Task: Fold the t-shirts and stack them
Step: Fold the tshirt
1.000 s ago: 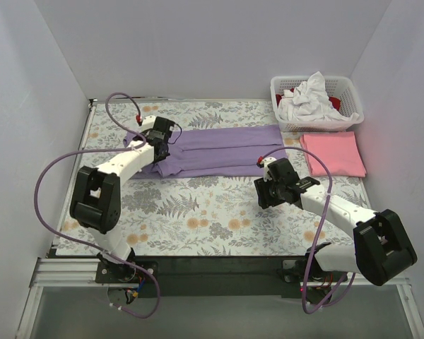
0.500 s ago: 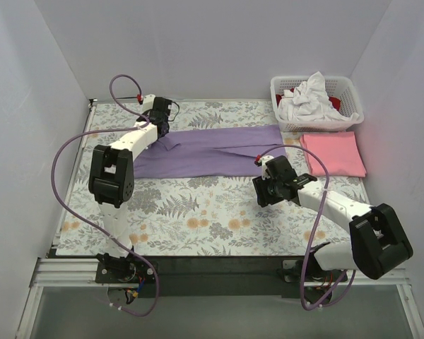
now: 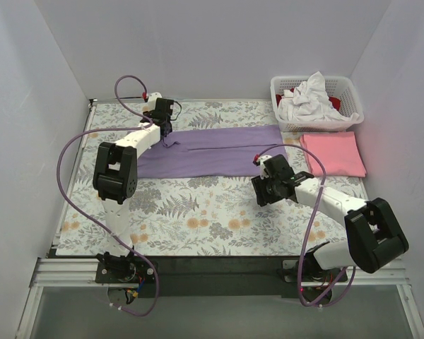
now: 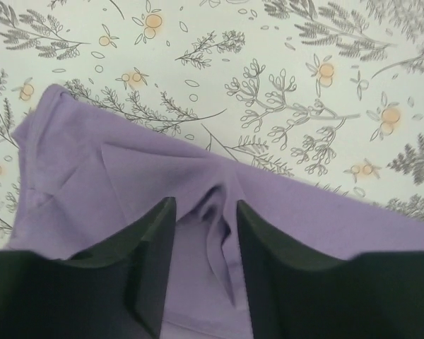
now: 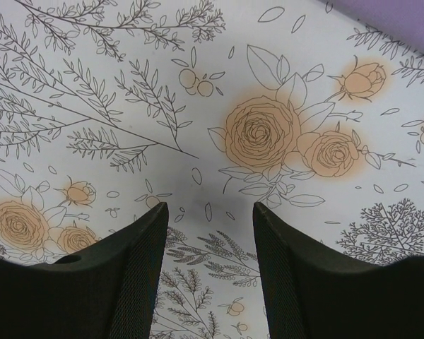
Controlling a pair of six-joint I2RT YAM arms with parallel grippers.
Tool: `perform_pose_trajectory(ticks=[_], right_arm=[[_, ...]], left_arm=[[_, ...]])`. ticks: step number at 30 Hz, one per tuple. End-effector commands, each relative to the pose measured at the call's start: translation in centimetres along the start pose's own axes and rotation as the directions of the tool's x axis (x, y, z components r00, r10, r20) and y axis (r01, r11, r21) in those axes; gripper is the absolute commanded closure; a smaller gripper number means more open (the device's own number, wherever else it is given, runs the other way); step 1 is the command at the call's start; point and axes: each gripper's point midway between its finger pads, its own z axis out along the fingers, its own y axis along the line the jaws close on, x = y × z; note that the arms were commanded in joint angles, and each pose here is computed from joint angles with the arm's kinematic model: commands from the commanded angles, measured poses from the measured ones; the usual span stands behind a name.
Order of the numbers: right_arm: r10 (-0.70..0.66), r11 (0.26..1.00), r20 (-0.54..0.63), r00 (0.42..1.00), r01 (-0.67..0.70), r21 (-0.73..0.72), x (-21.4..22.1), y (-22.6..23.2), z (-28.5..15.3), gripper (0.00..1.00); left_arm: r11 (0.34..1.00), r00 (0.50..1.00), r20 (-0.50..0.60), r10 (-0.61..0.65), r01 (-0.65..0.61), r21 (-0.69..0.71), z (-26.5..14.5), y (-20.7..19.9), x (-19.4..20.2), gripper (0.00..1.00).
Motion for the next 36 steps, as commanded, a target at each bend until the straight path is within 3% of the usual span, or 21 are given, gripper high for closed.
perform_pose_trajectory(ticks=[1,4,7,12,15,16,23,36], right_arm=[[-0.002,1.000,0.064,0.998,0.001,0.014,-2.8,0.1,-0.6,0.42],[0.007,0.998,0.095,0.995,-0.012,0.056,-4.3,-0.6,-1.0,0.42],[0.042,0.995,0.115,0.992,-0.052,0.085,-5.5,-1.6,-1.1,0.42],[0.169,0.979,0.161,0.972,-0.185,0.090,-7.2,-4.4,-1.2,0.43],[0.269,0.960,0.197,0.943,-0.279,0.027,-8.5,-5.9,-1.1,0.45],[0.301,0.950,0.214,0.930,-0.311,0.014,-9.1,-6.4,-0.9,0.46],[0.454,0.889,0.267,0.850,-0.450,-0.077,-11.1,-10.4,-0.4,0.57],[0.529,0.848,0.270,0.804,-0.507,-0.152,-12.7,-12.3,1.8,0.59]], left_arm=[[0.999,0.996,0.077,-0.041,0.040,0.011,-0.7,-0.3,-3.1,0.59],[0.995,0.992,0.095,-0.088,0.084,0.044,-2.4,-0.3,-4.4,0.39],[0.987,0.981,0.116,-0.152,0.145,0.072,-5.1,0.7,-5.9,0.31],[0.948,0.946,0.071,-0.316,0.312,0.063,-8.7,5.2,-5.8,0.29],[0.911,0.911,0.019,-0.411,0.412,-0.006,-9.1,9.2,-2.2,0.30],[0.911,0.911,-0.034,-0.411,0.410,-0.047,-8.7,10.5,1.1,0.30],[0.793,0.798,-0.052,-0.600,0.584,-0.173,-8.3,17.9,6.2,0.30],[0.777,0.790,-0.079,-0.608,0.572,-0.265,-5.5,19.6,8.5,0.35]])
